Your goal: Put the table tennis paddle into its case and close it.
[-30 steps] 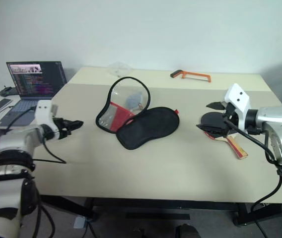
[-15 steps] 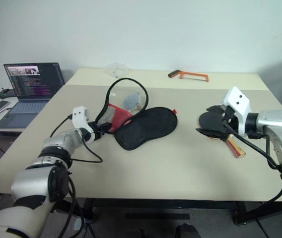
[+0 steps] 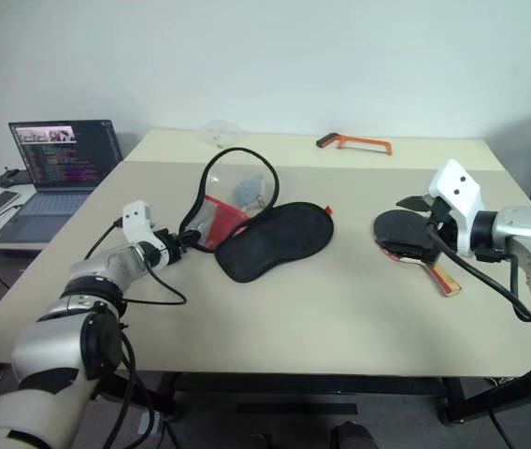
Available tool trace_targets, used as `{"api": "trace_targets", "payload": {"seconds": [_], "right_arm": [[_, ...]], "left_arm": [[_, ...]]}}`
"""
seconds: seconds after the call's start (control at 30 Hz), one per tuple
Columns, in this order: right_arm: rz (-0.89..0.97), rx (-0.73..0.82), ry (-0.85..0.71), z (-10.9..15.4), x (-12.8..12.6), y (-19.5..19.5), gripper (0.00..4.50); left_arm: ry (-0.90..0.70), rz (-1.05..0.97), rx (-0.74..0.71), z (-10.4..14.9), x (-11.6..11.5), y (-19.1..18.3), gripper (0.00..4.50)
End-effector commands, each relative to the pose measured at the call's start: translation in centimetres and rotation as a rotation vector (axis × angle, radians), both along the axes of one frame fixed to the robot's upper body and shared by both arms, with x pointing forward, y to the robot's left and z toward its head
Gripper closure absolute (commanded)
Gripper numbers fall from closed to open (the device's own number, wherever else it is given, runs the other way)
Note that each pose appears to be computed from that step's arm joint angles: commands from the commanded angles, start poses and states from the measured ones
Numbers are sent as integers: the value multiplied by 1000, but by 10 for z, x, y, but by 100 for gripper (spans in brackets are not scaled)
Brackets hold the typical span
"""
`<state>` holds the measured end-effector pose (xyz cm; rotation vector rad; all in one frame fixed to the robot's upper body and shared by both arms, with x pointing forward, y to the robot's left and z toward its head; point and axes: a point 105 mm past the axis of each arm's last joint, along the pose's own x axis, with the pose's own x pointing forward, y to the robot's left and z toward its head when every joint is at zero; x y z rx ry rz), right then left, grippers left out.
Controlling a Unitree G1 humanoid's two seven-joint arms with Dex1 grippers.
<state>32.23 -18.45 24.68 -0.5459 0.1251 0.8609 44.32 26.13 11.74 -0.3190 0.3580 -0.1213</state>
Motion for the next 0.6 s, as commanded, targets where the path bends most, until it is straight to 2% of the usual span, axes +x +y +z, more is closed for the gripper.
{"api": "trace_targets", "payload": {"seconds": [0.03, 0.23, 0.47, 0.57, 0.6], "right_arm": [[10, 5, -54, 15, -3, 1, 0], [18, 8, -57, 16, -1, 3, 0], [20, 9, -58, 15, -1, 4, 0], [20, 10, -59, 15, -1, 4, 0], [20, 10, -59, 15, -1, 4, 0]], "left_arm": [[-30, 12, -10, 8, 6, -7, 188], [-12, -2, -37, -1, 12, -33, 188], [-4, 0, -51, -7, 13, -43, 188], [-24, -19, -90, -3, 14, -50, 246], [-31, -29, -100, -2, 15, -52, 279]]}}
